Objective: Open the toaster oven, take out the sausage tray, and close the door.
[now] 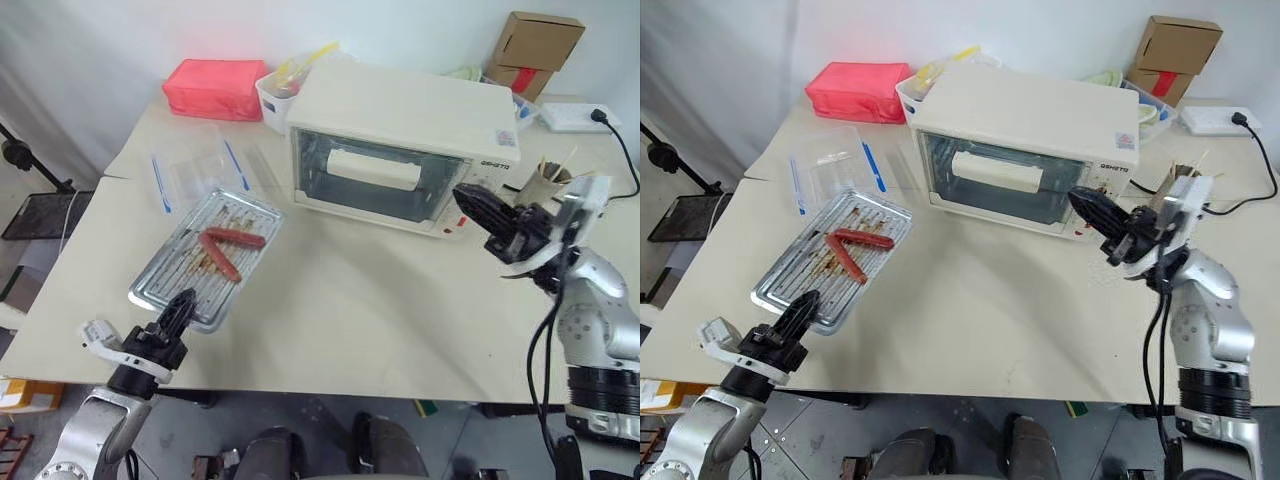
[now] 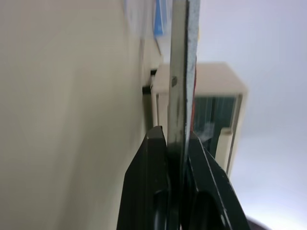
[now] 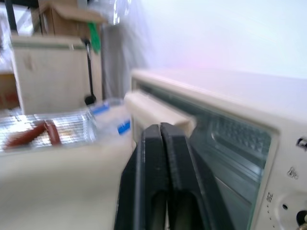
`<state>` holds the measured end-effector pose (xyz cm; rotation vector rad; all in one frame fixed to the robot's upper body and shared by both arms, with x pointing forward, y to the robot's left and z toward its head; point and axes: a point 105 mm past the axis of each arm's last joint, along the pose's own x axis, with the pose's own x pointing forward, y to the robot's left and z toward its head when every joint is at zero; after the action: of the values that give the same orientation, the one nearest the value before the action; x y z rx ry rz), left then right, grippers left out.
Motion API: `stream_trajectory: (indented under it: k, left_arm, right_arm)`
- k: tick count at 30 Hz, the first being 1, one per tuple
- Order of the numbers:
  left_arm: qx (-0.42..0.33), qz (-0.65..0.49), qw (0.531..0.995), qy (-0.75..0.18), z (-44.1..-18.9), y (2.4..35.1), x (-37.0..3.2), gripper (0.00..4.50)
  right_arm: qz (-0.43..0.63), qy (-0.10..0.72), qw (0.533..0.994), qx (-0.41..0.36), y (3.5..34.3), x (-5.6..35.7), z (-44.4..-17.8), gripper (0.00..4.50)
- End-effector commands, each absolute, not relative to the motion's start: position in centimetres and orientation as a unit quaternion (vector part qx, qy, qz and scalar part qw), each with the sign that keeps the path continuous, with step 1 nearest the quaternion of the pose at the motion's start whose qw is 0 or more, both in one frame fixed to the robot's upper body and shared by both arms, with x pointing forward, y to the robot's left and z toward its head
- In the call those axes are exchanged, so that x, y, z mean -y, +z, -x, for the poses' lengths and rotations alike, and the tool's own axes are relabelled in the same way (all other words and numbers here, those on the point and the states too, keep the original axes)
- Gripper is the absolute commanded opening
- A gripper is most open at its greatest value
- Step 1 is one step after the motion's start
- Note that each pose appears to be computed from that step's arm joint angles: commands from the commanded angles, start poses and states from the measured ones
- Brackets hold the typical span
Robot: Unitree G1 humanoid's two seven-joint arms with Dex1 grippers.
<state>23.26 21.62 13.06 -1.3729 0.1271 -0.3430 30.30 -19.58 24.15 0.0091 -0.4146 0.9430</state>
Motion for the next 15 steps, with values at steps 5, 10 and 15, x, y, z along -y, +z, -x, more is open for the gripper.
stream_trajectory:
  k: [5, 10, 15]
  left_arm:
    - [-0.128, 0.577, 0.755, -0.282, -23.7, 14.1, -20.3, 0.0]
    - [-0.202, 0.549, 0.733, -0.347, -24.2, 13.9, -19.4, 0.0]
    - [-0.283, 0.535, 0.692, -0.394, -25.1, 13.1, -17.5, 0.0]
  right_arm:
    - [0.117, 0.523, 0.831, 0.15, 22.0, 19.2, -25.9, 2.71]
    - [0.137, 0.542, 0.822, 0.108, 19.5, 20.1, -22.5, 4.32]
    - [0.147, 0.525, 0.835, 0.076, 17.6, 21.1, -20.3, 4.45]
